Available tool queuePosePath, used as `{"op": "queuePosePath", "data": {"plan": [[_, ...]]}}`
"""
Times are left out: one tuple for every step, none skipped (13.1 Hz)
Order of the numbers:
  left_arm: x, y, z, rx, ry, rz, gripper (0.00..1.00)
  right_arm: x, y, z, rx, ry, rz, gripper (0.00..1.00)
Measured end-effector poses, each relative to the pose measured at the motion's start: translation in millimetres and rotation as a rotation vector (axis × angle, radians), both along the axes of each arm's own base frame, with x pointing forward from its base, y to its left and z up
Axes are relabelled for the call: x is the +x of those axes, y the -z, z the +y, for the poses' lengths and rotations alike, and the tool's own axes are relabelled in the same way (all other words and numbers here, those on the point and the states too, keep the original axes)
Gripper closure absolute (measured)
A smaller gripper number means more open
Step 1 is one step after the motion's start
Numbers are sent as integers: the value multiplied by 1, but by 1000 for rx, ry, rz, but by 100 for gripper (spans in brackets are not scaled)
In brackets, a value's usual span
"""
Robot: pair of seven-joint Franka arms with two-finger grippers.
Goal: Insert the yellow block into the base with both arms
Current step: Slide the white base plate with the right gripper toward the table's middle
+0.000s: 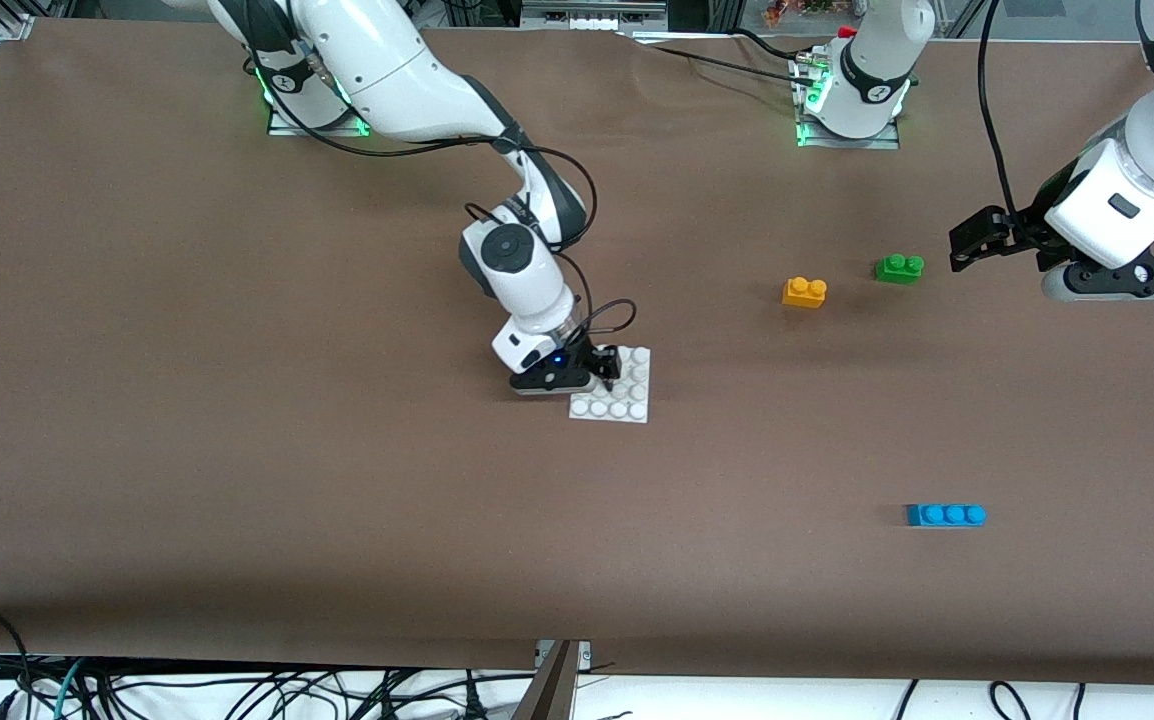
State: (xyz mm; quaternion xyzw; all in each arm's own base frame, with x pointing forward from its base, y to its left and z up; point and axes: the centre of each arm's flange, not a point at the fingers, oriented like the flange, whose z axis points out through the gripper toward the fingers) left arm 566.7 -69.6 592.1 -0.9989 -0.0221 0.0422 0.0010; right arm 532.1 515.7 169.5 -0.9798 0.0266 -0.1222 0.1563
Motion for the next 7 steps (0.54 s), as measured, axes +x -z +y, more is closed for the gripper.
{"op": "queuePosePath", "data": {"plan": [[0, 0, 0, 0, 0, 0, 0, -5, 0, 9, 4, -10, -3, 30], [0, 0, 0, 0, 0, 0, 0, -10, 1, 17, 8, -20, -5, 30], [0, 0, 0, 0, 0, 0, 0, -14, 1, 23, 10, -29, -7, 30], [0, 0, 0, 0, 0, 0, 0, -18, 1, 27, 10, -36, -8, 30], [0, 0, 0, 0, 0, 0, 0, -19, 1, 29, 10, -39, -8, 29], [0, 0, 0, 0, 0, 0, 0, -19, 1, 28, 10, -38, -10, 28], [0, 0, 0, 0, 0, 0, 0, -17, 1, 27, 9, -36, -10, 27]]}}
